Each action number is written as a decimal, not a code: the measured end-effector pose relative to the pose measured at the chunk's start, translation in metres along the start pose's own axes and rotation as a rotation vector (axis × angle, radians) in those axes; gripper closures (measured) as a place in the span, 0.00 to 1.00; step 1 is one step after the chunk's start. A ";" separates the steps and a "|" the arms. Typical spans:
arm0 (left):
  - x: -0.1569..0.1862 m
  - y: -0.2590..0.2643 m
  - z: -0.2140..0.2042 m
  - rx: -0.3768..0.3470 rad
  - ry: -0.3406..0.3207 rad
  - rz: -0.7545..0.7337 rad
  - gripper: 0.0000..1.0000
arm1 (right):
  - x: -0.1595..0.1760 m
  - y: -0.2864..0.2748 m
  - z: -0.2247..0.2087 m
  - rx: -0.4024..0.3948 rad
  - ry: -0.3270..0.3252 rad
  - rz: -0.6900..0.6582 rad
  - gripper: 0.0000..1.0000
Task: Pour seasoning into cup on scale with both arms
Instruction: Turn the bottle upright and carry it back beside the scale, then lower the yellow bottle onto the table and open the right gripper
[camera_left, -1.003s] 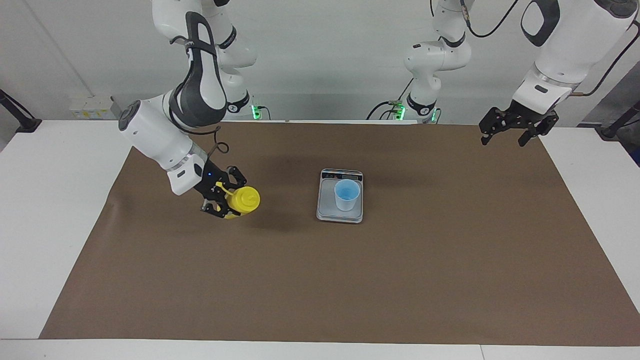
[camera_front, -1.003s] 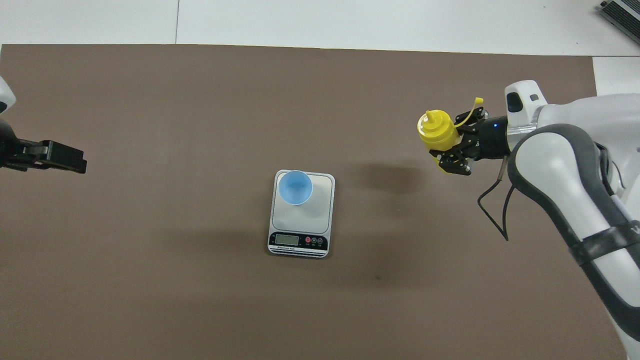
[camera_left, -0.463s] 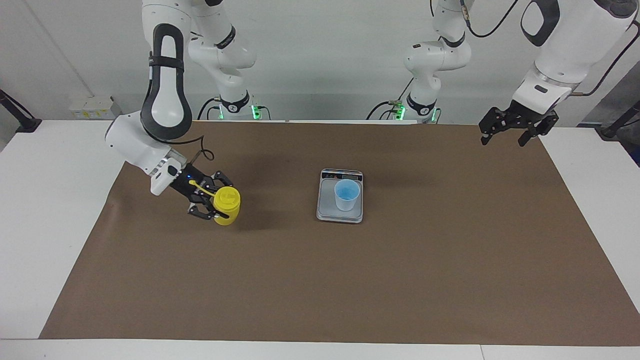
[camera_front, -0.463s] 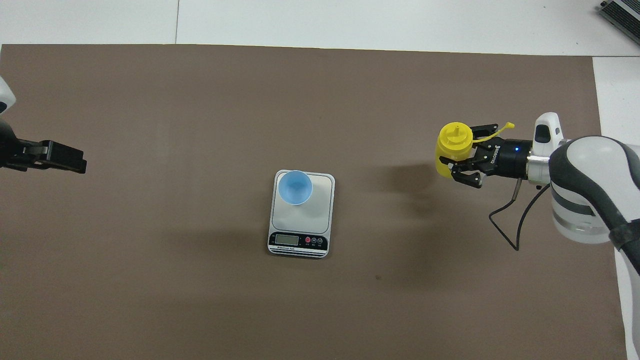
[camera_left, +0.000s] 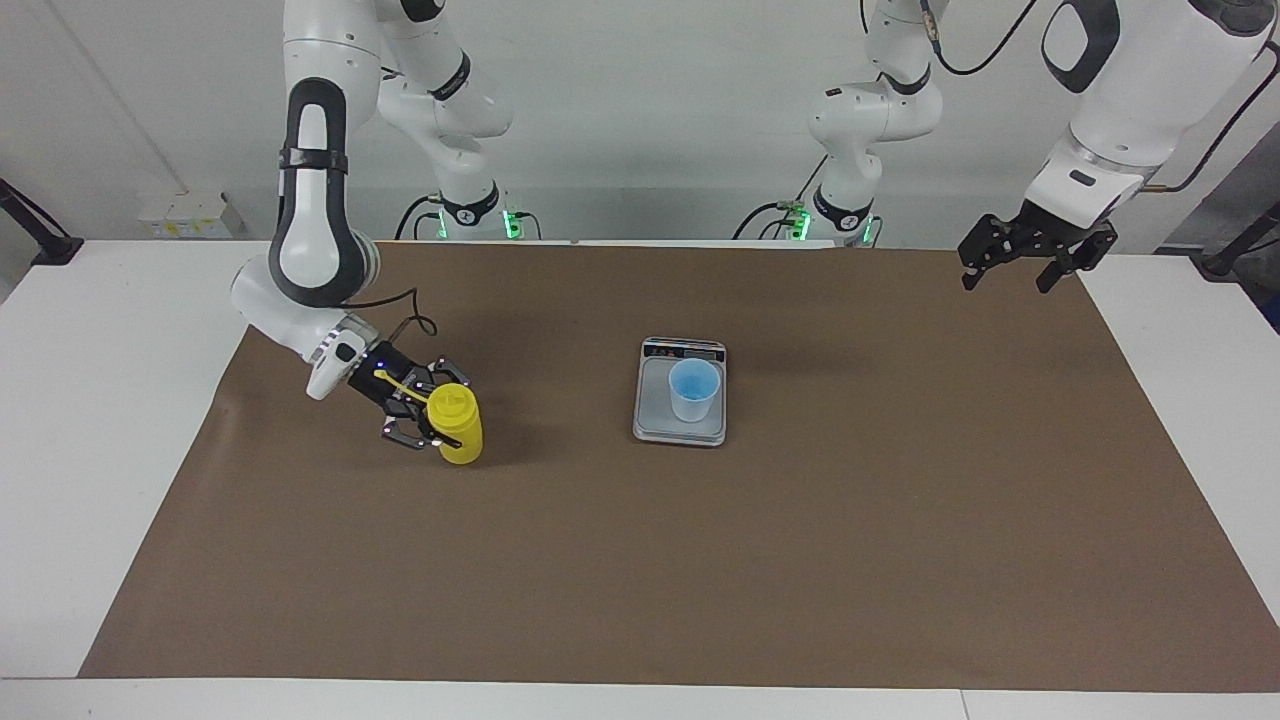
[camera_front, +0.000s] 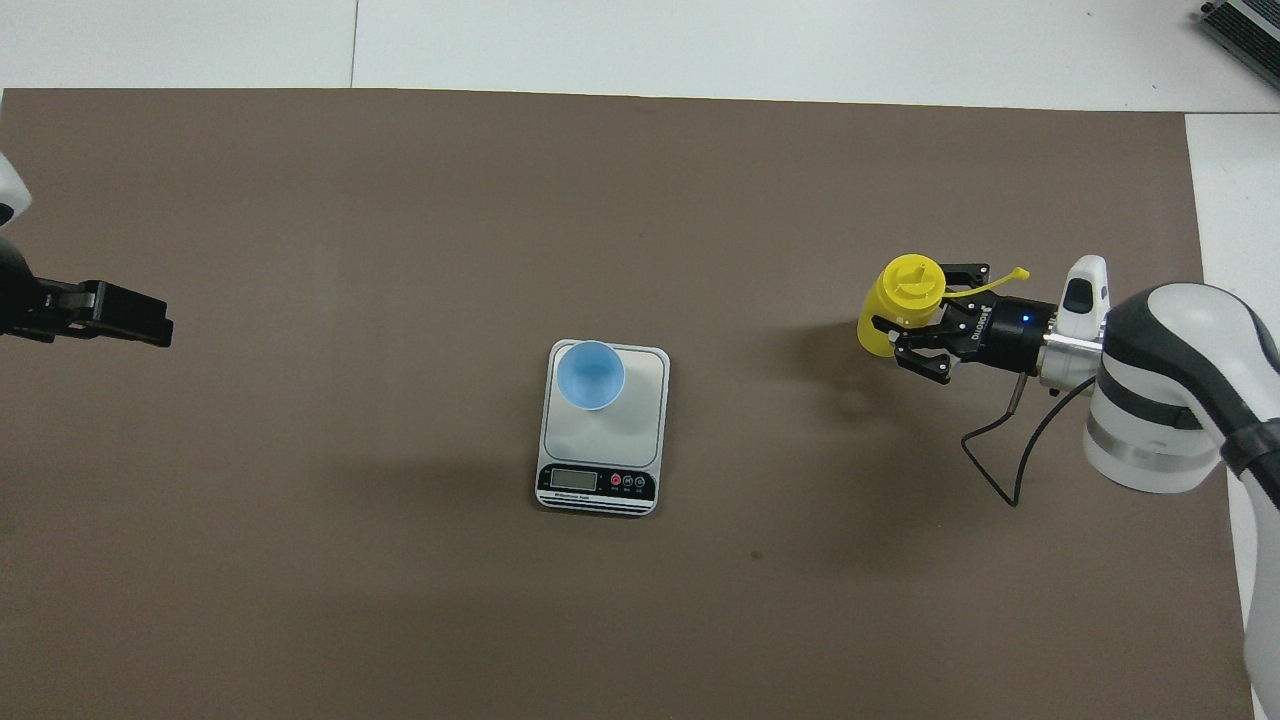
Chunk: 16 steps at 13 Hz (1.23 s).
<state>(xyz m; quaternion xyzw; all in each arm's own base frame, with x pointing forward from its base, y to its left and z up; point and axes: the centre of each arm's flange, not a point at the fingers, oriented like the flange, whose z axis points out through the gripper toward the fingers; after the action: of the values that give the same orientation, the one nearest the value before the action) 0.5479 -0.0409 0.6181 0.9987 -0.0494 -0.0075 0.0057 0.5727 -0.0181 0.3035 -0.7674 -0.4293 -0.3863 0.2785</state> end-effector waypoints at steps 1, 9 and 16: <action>0.000 0.000 0.000 0.000 0.000 0.000 0.00 | -0.008 0.001 0.001 0.002 0.022 -0.009 0.54; 0.000 0.000 0.000 0.000 0.000 0.000 0.00 | -0.016 0.009 -0.006 -0.018 0.053 -0.024 0.00; 0.000 0.000 0.000 0.000 0.000 0.000 0.00 | -0.017 0.018 -0.039 -0.028 -0.015 -0.092 0.00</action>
<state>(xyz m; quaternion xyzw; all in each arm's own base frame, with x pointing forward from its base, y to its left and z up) 0.5479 -0.0409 0.6181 0.9987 -0.0494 -0.0075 0.0057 0.5690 -0.0639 0.3092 -0.7534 -0.4608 -0.3991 0.2466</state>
